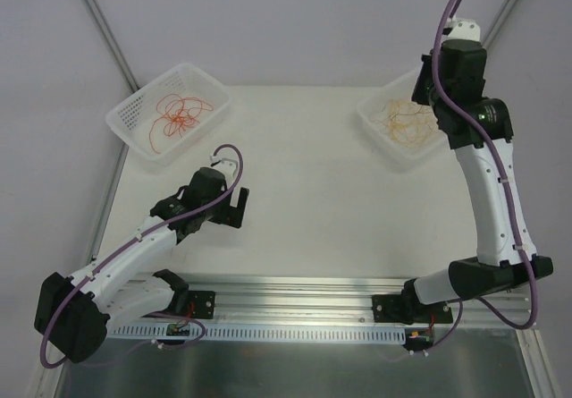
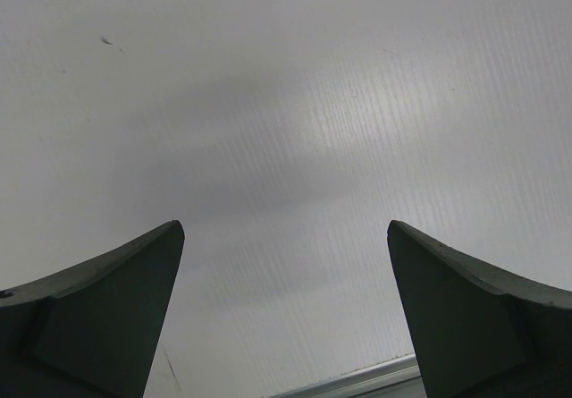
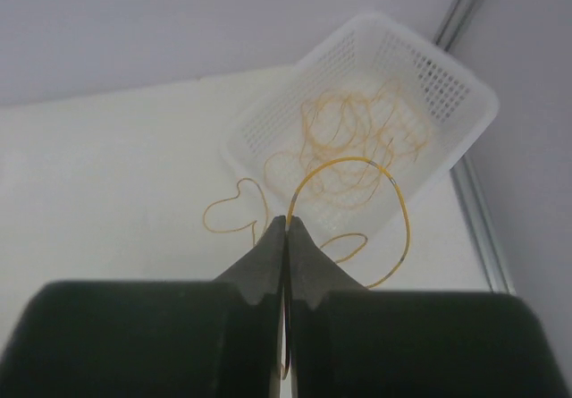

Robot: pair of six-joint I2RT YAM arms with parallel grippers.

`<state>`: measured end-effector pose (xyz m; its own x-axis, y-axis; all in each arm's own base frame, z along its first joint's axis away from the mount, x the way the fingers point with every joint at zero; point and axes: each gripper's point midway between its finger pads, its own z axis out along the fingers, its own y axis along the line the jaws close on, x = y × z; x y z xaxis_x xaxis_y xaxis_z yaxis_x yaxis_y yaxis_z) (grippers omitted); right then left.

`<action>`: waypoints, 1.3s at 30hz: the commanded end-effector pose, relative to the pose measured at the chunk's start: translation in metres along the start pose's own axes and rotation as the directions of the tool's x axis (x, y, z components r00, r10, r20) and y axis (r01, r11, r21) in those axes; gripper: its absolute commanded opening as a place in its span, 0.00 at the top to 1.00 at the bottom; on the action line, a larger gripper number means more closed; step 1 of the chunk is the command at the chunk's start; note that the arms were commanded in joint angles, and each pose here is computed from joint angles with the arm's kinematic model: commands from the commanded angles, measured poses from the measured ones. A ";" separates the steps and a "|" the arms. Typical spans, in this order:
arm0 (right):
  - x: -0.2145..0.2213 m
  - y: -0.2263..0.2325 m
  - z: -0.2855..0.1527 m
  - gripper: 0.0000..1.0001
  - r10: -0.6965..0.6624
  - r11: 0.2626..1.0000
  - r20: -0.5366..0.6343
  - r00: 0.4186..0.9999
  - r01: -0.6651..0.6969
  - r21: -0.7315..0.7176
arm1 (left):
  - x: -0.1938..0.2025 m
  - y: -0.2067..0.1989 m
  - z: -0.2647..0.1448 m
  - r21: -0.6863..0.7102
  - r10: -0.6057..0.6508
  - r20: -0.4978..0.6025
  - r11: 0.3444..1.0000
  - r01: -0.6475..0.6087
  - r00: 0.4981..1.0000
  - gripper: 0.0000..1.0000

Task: Untangle the cables

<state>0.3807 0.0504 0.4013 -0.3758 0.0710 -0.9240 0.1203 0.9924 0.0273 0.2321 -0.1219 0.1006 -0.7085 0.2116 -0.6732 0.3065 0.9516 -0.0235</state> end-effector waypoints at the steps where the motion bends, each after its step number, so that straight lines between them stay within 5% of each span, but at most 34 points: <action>1: -0.051 -0.028 0.005 0.99 -0.033 0.998 0.145 0.989 0.024 0.061 | -0.013 0.008 -0.003 -0.038 0.013 0.032 0.999 -0.012 0.999 0.01; 10: -0.078 -0.079 0.087 0.99 0.023 0.987 0.220 0.975 -0.058 0.153 | -0.013 0.008 -0.005 -0.037 -0.009 0.047 0.999 0.010 0.999 0.01; 16: -0.034 -0.097 0.173 0.99 0.067 0.981 0.077 0.995 -0.080 0.177 | -0.009 0.001 -0.013 0.013 -0.065 0.070 0.998 0.064 0.995 0.01; 19: -0.016 -0.099 0.199 0.80 0.080 0.981 0.035 0.996 -0.085 0.174 | -0.006 -0.009 -0.019 0.068 -0.110 0.073 0.992 0.105 0.991 0.01; 20: -0.005 -0.098 0.212 0.51 0.076 0.983 0.005 0.997 -0.076 0.165 | -0.007 -0.011 -0.021 0.084 -0.138 0.078 0.988 0.132 0.987 0.01; 21: -0.002 -0.099 0.216 0.41 0.082 0.983 -0.005 0.997 -0.080 0.163 | -0.008 -0.017 -0.026 0.122 -0.152 0.084 0.982 0.142 0.985 0.01; 23: -0.003 -0.100 0.213 0.16 0.094 0.982 -0.017 0.995 -0.090 0.166 | -0.010 -0.023 -0.030 0.153 -0.178 0.093 0.975 0.162 0.980 0.01; 26: -0.014 -0.101 0.194 0.00 0.121 0.979 0.023 0.992 -0.124 0.161 | -0.015 -0.025 -0.038 0.176 -0.200 0.116 0.968 0.178 0.973 0.01; 39: -0.045 -0.100 0.051 0.01 0.104 0.987 0.165 0.981 -0.122 0.106 | -0.037 -0.023 -0.082 0.216 -0.227 0.227 0.960 0.179 0.947 0.01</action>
<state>0.4727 -0.0600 0.3778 -0.2968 0.1756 -0.9387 0.2840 0.9547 0.0889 0.2036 -0.1364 0.1576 -0.6369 -0.0161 -0.7708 0.3033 0.9139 -0.2697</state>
